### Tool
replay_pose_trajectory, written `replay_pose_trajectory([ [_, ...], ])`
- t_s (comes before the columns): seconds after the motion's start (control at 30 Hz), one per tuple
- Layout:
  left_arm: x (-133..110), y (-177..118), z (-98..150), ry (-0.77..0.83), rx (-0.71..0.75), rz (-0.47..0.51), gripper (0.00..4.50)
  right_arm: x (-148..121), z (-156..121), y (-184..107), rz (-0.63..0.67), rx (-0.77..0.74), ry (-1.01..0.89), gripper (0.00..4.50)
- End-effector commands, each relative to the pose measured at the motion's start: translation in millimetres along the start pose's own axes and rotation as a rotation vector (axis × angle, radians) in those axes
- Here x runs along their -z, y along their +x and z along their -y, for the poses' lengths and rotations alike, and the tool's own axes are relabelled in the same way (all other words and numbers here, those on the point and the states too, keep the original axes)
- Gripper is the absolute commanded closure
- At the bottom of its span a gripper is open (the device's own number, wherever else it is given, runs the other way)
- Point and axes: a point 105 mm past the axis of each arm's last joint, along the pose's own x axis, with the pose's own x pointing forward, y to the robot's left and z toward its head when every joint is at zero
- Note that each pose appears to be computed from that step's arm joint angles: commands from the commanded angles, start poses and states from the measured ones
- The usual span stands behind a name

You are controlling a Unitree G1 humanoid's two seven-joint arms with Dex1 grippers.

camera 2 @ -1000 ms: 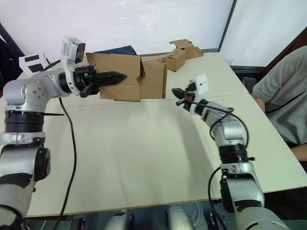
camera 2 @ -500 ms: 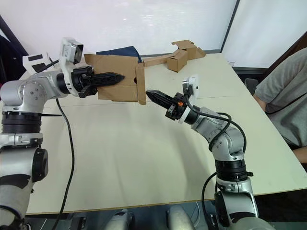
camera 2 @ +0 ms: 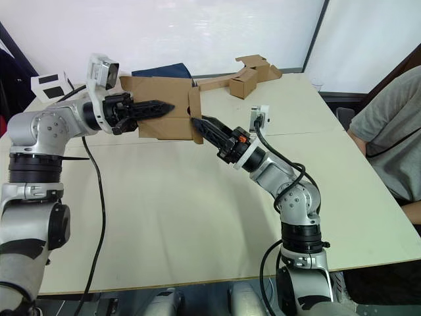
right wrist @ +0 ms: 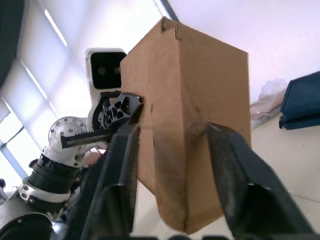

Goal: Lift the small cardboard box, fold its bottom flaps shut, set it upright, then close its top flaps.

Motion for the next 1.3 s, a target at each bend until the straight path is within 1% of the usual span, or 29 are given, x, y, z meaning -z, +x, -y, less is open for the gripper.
replay_pose_trajectory([
  [0.03,-18.6,-3.5,7.8,0.055,0.015,0.043,4.5,-7.7,-8.4,2.1,0.082,-0.028,0.077,2.6],
  [0.13,-19.6,-4.0,7.4,0.054,0.01,0.054,4.5,-8.6,-6.7,3.0,0.138,-0.013,0.154,2.6],
  [0.3,-18.5,-3.9,8.3,0.045,0.013,0.061,4.5,-5.1,-6.1,3.0,0.162,0.001,0.21,2.6],
  [0.4,-17.7,-3.7,8.9,0.043,0.014,0.061,4.5,-4.8,-5.2,2.9,0.17,0.014,0.213,3.25],
  [0.5,-17.0,-2.6,9.0,0.041,0.017,0.061,4.5,-3.6,-4.1,3.4,0.171,0.022,0.214,4.47],
  [0.83,-14.8,-1.1,7.3,0.041,0.01,0.061,4.5,-2.7,-2.3,6.9,0.203,0.044,0.235,4.47],
  [0.97,-16.2,-2.1,6.6,0.043,0.003,0.065,4.5,-5.5,-3.0,5.8,0.236,0.039,0.26,4.47],
  [1.03,-18.4,-3.5,6.2,0.043,-0.002,0.071,4.5,-5.8,-2.2,4.4,0.242,0.039,0.272,3.99],
  [1.13,-20.0,-3.9,6.2,0.044,-0.002,0.078,4.5,-5.8,-1.6,3.1,0.252,0.035,0.312,2.96],
  [1.17,-20.2,-3.7,6.2,0.044,-0.002,0.08,4.5,-5.8,-1.9,3.0,0.257,0.028,0.332,2.52],
  [1.3,-20.3,-2.9,6.4,0.041,0.0,0.081,4.5,-4.5,-3.8,2.1,0.278,0.003,0.424,2.52],
])
